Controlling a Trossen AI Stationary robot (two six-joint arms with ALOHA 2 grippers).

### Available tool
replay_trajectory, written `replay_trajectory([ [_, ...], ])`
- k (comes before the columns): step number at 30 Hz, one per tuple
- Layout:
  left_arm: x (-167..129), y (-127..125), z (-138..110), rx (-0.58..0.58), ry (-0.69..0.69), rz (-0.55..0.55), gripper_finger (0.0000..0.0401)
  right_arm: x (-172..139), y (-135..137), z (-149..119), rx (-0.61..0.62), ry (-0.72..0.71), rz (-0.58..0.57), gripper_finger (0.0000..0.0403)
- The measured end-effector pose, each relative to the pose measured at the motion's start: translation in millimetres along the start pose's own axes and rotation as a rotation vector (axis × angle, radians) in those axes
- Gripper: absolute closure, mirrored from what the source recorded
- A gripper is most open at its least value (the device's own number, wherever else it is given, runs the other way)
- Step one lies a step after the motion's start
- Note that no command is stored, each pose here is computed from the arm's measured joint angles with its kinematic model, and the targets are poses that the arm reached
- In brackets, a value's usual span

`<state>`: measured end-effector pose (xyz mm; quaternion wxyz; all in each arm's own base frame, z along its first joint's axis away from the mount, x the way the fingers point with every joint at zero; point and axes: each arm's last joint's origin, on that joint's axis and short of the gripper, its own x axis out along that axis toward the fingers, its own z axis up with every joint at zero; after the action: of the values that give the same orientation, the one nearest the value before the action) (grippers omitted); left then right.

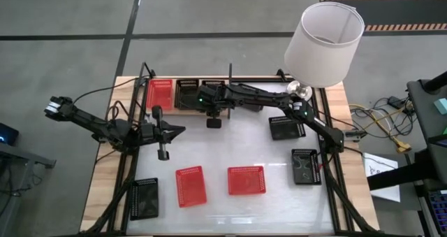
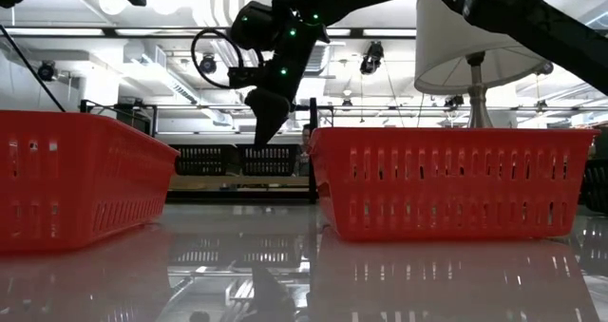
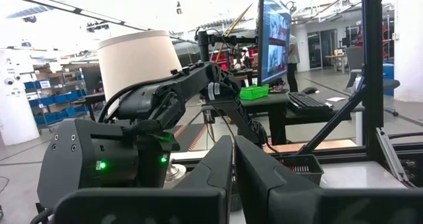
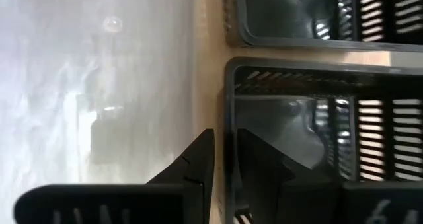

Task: Stack baskets on shelf by color
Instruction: Put the black basket on the shelf, then stack the red basket on top of the red basket on the shelf

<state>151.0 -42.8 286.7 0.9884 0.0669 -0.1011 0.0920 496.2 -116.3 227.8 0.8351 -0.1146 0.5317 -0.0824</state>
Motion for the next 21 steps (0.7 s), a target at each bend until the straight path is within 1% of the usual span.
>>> replay_trajectory([
  [3,0.2,-0.2,-0.3,0.001,0.002,0.000,0.0400,0.0,-1.4,-1.9,-0.018,0.029,-0.041,0.0344],
  [10,0.3,-0.1,-0.2,0.001,0.001,0.000,0.0400,-0.4,-1.9,-1.9,-0.018,0.027,-0.041,0.0344],
  [14,0.2,-0.2,-0.3,0.001,0.001,0.000,0.0400,-1.3,-1.6,-1.4,-0.037,0.022,-0.036,0.0344],
  [18,0.2,-0.2,-0.3,0.001,0.001,0.000,0.0400,-12.3,-0.2,1.3,-0.036,0.003,-0.039,0.0344],
  [21,0.4,-0.4,-0.5,0.002,0.003,-0.001,0.0400,-28.9,2.0,4.5,-0.047,-0.022,-0.041,0.0349],
])
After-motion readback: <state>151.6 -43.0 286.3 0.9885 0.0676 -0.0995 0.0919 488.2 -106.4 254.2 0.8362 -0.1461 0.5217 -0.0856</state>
